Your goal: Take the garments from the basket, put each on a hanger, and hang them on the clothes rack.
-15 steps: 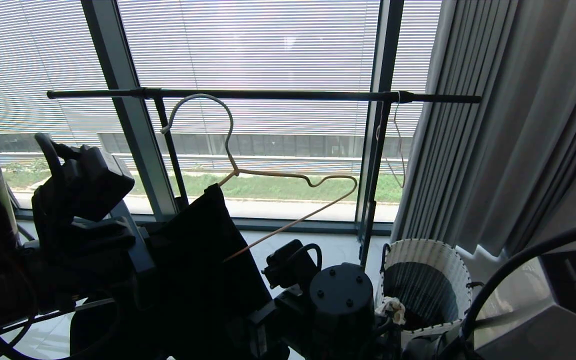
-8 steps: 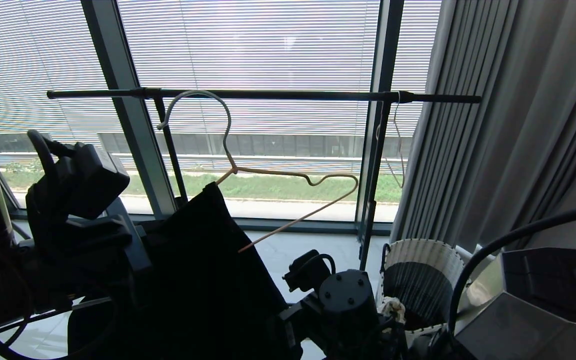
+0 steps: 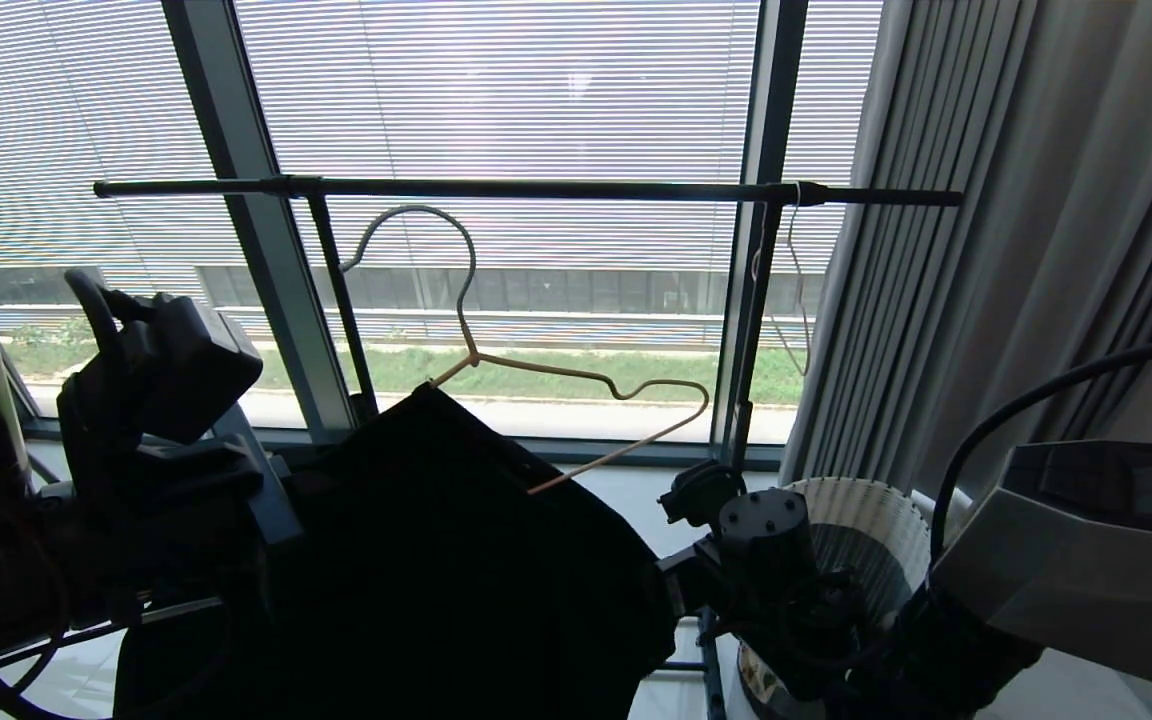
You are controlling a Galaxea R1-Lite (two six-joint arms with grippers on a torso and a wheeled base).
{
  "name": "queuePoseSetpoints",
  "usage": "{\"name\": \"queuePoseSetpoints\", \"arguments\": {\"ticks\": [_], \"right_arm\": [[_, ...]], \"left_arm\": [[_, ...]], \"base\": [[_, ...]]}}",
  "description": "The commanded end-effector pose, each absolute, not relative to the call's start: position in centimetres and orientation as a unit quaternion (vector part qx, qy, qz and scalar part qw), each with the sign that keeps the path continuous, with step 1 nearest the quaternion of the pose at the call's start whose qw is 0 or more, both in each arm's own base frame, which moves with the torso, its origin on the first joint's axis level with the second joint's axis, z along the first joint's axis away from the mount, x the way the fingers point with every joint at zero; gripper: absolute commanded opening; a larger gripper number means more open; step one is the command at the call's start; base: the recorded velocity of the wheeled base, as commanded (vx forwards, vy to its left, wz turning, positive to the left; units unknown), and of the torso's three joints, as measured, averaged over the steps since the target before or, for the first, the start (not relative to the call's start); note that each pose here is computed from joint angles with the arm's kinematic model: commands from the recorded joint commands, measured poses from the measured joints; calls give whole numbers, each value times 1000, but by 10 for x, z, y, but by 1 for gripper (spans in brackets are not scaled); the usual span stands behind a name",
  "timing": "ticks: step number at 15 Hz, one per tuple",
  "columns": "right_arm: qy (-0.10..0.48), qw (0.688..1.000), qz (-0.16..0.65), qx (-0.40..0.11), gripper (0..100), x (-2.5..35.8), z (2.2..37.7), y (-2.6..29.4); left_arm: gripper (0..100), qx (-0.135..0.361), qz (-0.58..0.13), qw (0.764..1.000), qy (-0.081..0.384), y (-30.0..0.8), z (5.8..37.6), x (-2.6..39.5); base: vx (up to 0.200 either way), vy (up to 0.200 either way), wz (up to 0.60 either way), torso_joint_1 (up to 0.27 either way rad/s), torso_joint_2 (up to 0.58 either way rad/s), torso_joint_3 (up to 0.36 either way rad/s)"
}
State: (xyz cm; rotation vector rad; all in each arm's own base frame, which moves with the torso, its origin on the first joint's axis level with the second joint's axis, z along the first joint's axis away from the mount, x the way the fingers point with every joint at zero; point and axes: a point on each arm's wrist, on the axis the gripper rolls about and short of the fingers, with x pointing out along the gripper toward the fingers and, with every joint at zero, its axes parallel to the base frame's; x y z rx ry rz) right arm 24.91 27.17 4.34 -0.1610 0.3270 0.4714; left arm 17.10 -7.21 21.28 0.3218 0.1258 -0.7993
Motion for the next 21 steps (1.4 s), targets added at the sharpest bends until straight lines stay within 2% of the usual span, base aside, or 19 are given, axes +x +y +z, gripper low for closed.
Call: {"name": "queuePoseSetpoints", "arguments": {"ticks": [1, 3, 10, 14, 21], "right_arm": [[154, 963, 207, -73, 100, 263, 52, 256], [152, 967, 194, -62, 100, 276, 57, 242], [157, 957, 242, -40, 100, 303, 80, 194], [166, 946, 276, -33, 100, 301, 92, 187], [169, 946, 274, -32, 100, 302, 91, 184]], "left_arm": [[0, 164, -375, 910, 66, -67, 208, 172], [0, 199, -368, 906, 67, -60, 199, 169], [0, 205, -376, 901, 62, -58, 195, 158], [0, 229, -390, 889, 70, -57, 182, 149], [0, 234, -426, 873, 53, -60, 181, 146]], "base": [[0, 0, 0, 0, 0, 0], [0, 0, 0, 0, 0, 0], [0, 0, 0, 0, 0, 0], [0, 0, 0, 0, 0, 0], [0, 0, 0, 0, 0, 0]]}}
